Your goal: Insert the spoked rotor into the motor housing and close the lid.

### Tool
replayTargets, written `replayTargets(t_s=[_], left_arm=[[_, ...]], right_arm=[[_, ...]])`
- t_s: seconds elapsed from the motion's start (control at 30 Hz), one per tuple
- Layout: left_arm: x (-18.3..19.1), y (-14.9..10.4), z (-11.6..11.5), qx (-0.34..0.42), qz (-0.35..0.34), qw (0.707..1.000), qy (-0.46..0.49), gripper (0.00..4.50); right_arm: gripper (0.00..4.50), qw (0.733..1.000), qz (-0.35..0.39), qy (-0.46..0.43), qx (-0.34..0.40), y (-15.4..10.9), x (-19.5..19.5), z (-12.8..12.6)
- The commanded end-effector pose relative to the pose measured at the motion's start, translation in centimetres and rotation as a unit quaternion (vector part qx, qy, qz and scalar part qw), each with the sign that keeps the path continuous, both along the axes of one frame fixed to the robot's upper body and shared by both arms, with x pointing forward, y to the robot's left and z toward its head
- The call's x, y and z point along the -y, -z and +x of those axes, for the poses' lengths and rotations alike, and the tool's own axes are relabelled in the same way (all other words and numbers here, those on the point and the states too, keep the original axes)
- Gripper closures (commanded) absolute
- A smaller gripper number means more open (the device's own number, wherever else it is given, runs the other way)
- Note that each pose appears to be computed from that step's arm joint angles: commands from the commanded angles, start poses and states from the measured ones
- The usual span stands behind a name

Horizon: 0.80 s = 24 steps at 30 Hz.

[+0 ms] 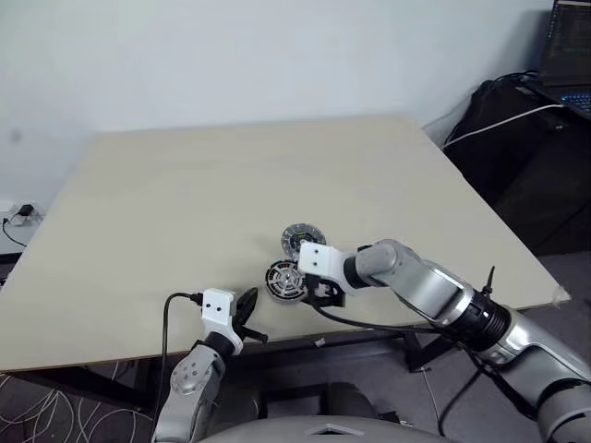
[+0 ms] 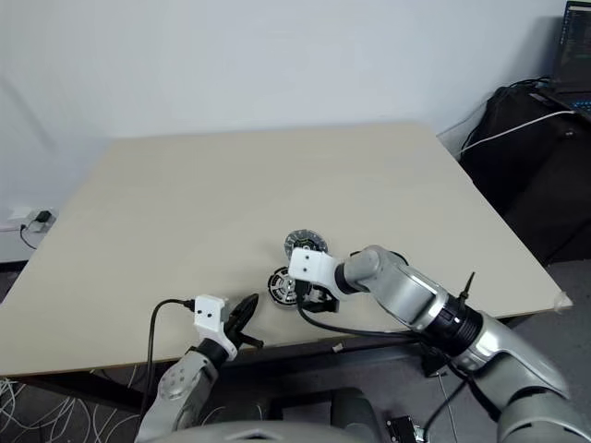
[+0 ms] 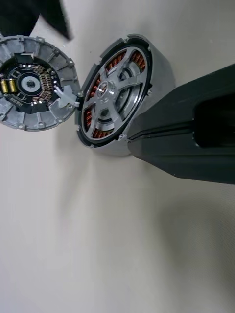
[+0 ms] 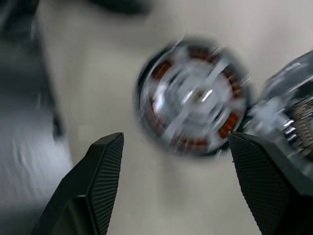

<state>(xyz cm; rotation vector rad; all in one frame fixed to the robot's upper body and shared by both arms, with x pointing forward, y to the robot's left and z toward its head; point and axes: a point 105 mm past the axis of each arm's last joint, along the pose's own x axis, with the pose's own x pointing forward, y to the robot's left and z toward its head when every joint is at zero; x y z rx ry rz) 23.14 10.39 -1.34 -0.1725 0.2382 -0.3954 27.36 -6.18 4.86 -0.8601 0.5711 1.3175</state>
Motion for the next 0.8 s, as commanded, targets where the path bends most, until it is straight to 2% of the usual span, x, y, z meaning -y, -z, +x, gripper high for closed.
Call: replayTargets(t_s=[0.03,0.4,0.8], left_arm=[[0.2,-0.9,0.4,0.018,-0.008,1.0,0.004,4.5],[0.2,-1.0,0.5,0.018,-0.011,1.0,-0.003,4.5],[0.0,-1.1,0.4,0.019,-0.015,1.0,-0.014,4.5]], right_arm=[[0.85,0.995,-0.012,-0.085,0.047,-1.4,-0.6,0.4],[0.85,0.975,-0.067,-0.199,0.067,-0.9,-1.0,0.8],[0.85,0.965,-0.103,-0.229,0.077,0.4,-1.2,2.0]])
